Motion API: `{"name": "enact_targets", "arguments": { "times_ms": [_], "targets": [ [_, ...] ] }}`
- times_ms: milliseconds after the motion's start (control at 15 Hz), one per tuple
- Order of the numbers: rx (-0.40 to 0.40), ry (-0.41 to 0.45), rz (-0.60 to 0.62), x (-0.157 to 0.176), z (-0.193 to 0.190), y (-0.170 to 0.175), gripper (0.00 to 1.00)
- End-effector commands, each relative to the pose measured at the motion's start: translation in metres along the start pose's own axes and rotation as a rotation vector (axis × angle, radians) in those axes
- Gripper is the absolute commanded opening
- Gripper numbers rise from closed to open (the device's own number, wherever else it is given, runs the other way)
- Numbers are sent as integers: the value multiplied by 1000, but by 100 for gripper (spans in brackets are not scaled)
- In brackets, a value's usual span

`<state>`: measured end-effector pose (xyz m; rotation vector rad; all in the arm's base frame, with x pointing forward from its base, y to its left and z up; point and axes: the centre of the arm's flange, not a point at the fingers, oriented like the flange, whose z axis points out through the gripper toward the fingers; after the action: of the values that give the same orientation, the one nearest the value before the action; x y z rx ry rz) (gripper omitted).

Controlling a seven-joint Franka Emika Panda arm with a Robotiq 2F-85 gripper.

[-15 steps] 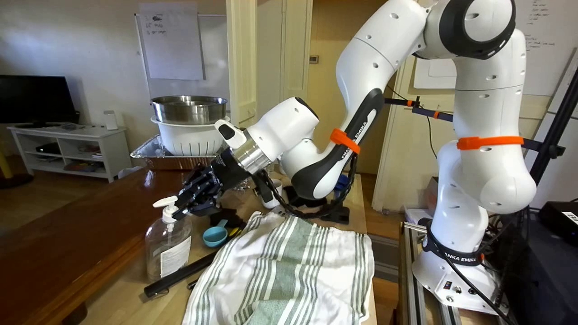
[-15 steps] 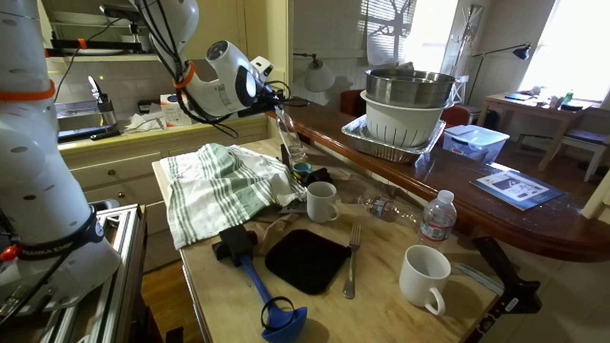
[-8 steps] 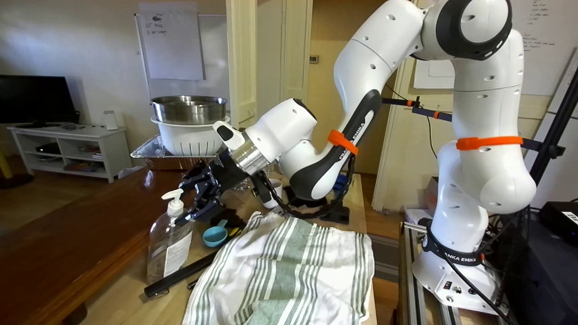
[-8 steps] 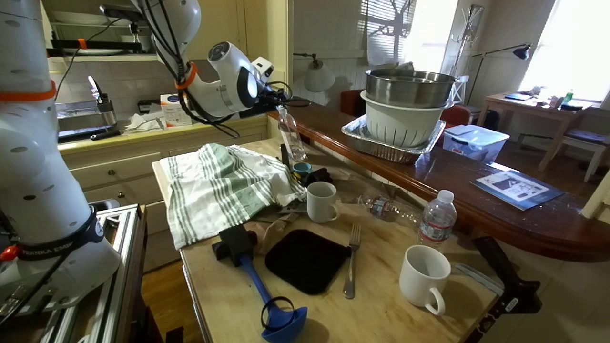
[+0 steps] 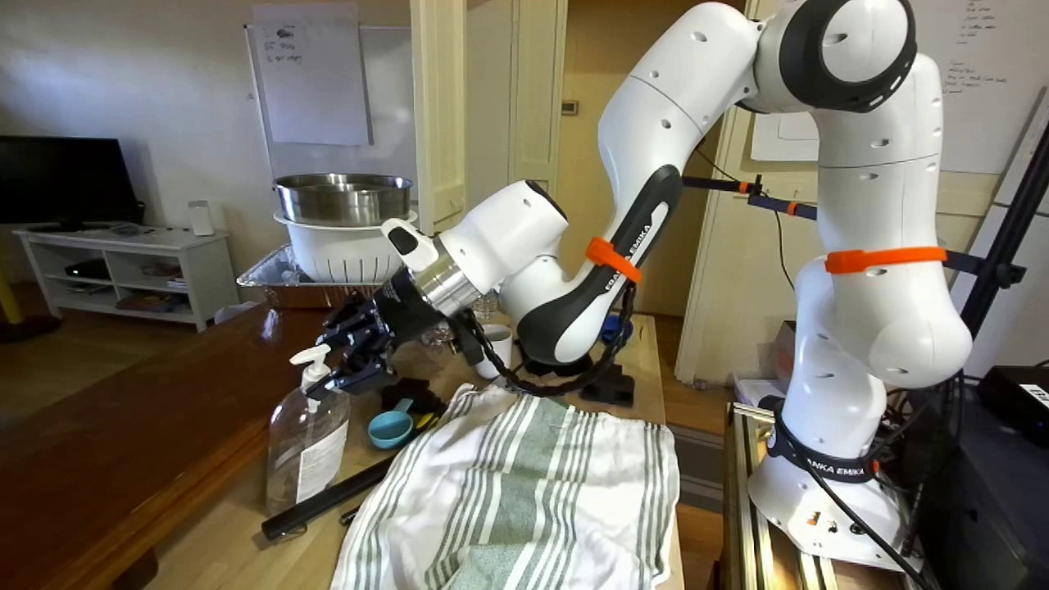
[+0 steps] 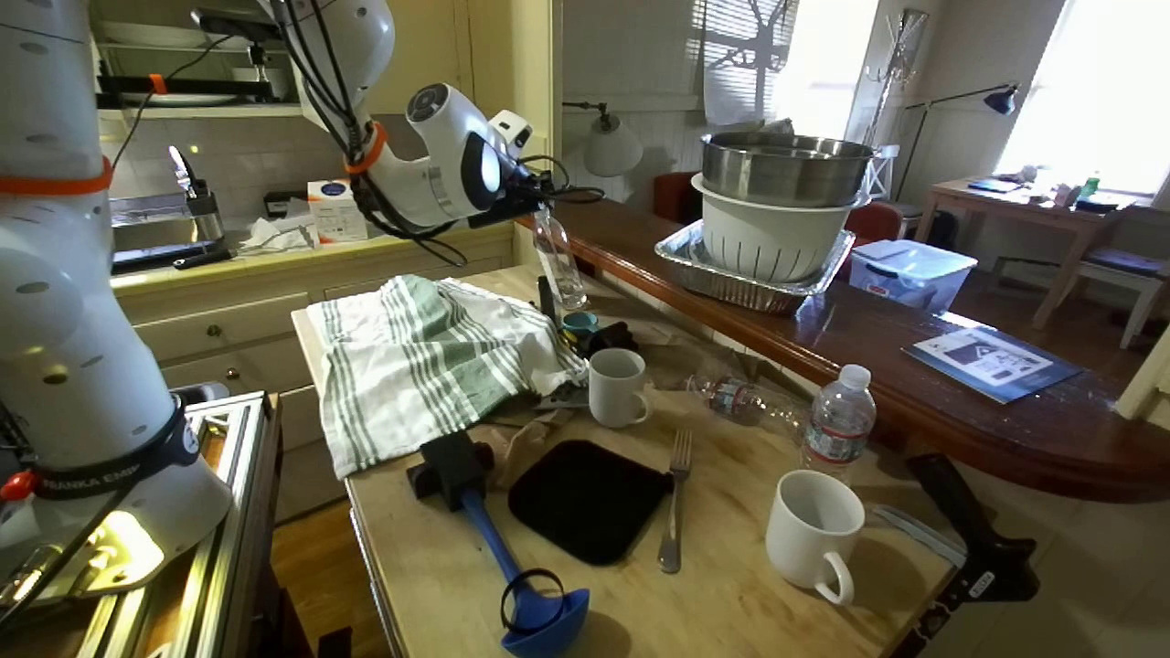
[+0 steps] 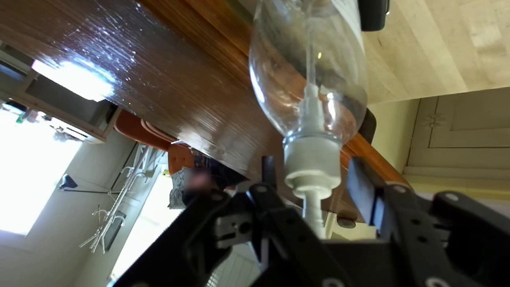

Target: Unfold the white tea towel and put the clear bottle on the left on the top counter

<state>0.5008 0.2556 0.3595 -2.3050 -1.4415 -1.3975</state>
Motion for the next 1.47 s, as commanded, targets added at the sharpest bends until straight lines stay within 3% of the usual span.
{"name": "enact_targets", "arguments": {
  "times_ms": [0,133,200,533,800,1133,1400],
  "targets": [
    [-1,50,-12,-5,12,1,60],
    [2,62,-10,-6,15,1,66],
    [5,65,-12,-6,17,0,42],
    [8,31,-5,0,9,-3,9],
    [-33,9,70,34,-10,-4,9],
    [-55,-81,98,71,-38,-10,9],
    [-1,-98,210,117,-61,-11,9]
  ]
}}
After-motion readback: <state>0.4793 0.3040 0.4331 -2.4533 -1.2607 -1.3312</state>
